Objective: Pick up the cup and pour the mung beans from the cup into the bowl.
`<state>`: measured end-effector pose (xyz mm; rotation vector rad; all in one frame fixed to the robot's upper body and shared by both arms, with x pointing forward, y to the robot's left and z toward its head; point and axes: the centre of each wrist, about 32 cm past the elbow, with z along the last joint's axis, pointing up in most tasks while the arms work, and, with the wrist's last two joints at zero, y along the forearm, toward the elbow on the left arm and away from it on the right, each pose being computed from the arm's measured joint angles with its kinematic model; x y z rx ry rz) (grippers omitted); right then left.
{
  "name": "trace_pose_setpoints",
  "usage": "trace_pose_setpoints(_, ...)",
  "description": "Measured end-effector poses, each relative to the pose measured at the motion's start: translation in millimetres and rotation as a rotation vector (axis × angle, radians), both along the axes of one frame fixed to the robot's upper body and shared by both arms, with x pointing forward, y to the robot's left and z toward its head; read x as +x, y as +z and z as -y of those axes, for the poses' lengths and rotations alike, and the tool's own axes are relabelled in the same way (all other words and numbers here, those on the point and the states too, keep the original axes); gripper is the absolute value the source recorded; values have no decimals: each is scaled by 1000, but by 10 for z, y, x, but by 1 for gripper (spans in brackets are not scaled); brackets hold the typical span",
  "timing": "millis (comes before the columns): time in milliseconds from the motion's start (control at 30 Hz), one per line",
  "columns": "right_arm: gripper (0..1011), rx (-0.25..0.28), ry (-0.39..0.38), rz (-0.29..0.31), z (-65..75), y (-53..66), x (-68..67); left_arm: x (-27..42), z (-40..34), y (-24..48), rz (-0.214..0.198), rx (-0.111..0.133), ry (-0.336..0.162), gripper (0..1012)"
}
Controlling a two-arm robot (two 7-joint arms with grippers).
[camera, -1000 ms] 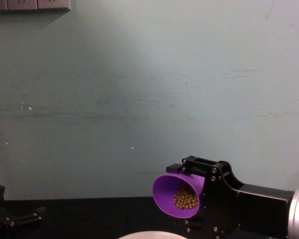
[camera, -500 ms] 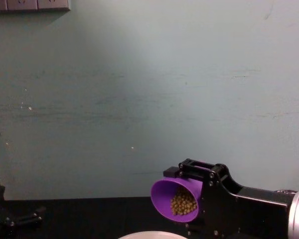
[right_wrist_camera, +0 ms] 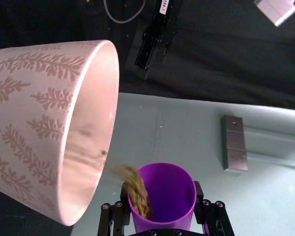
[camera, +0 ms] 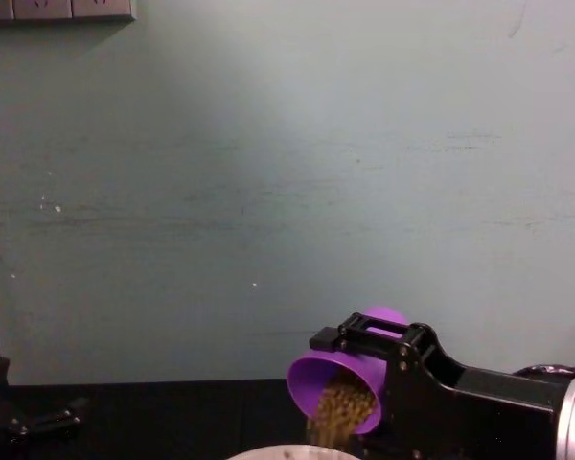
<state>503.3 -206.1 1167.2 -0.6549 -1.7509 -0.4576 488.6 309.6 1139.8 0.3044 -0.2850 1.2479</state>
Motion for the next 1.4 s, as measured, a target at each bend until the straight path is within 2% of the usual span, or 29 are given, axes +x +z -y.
trace_pose_setpoints(367,726,-22,23,60,4,-21,20,0,0,0,0,0,0,1011)
trace_pose_setpoints(600,726,-65,29,137,9,-44,20,0,0,0,0,0,0,1011)
trace_pose_setpoints(867,726,-97,31,195,9,-59,34,0,0,0,0,0,0,1011)
trace_pose_setpoints(1167,726,-115,32,232,22,-69,47,0,0,0,0,0,0,1011)
trace_pose_setpoints(1300,726,-103,32,234,28,-68,53,0,0,0,0,0,0,1012)
trace_pose_setpoints(1400,726,-47,27,192,39,-47,64,0,0,0,0,0,0,1011)
